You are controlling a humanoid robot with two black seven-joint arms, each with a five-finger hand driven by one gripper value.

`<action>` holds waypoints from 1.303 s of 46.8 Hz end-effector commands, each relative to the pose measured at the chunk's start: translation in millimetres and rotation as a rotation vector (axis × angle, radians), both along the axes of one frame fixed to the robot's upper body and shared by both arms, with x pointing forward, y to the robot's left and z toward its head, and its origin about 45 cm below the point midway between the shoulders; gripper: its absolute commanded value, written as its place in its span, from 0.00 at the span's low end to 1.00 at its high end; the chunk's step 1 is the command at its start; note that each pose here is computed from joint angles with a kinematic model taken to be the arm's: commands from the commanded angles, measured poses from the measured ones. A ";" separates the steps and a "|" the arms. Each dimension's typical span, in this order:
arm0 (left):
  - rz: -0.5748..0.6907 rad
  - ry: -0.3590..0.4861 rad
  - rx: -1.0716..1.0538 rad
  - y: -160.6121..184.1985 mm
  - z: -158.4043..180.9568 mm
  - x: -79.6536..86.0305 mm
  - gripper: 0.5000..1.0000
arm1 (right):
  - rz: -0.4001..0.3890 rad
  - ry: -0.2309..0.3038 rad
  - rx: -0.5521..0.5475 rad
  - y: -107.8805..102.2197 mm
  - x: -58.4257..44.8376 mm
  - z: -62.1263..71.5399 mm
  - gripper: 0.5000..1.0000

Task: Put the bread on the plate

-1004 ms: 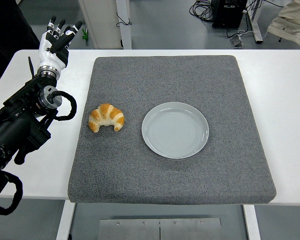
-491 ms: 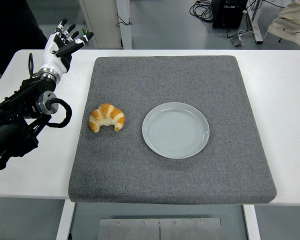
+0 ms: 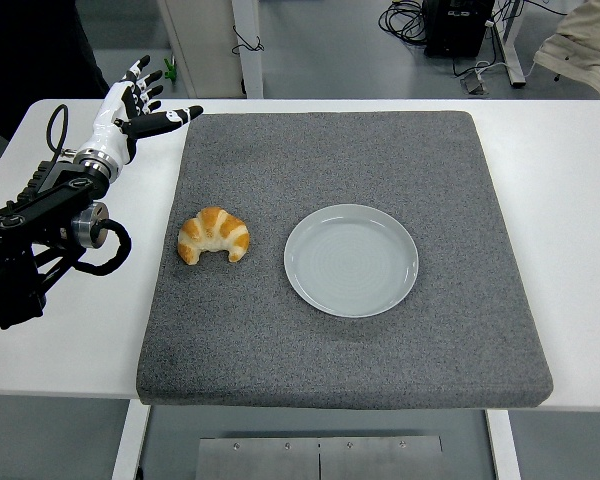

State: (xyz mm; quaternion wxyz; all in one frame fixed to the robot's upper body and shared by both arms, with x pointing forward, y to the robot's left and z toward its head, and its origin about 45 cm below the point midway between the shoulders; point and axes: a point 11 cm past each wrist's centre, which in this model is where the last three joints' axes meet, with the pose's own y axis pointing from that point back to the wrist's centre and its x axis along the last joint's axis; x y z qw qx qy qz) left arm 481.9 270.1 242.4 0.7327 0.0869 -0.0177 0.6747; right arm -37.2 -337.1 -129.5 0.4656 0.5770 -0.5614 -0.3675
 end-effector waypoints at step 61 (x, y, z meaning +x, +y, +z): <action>-0.603 -0.032 0.756 -19.8 10.5 -77.2 0.91 | 0.000 0.000 -0.001 -0.1 0.0 0.0 1.00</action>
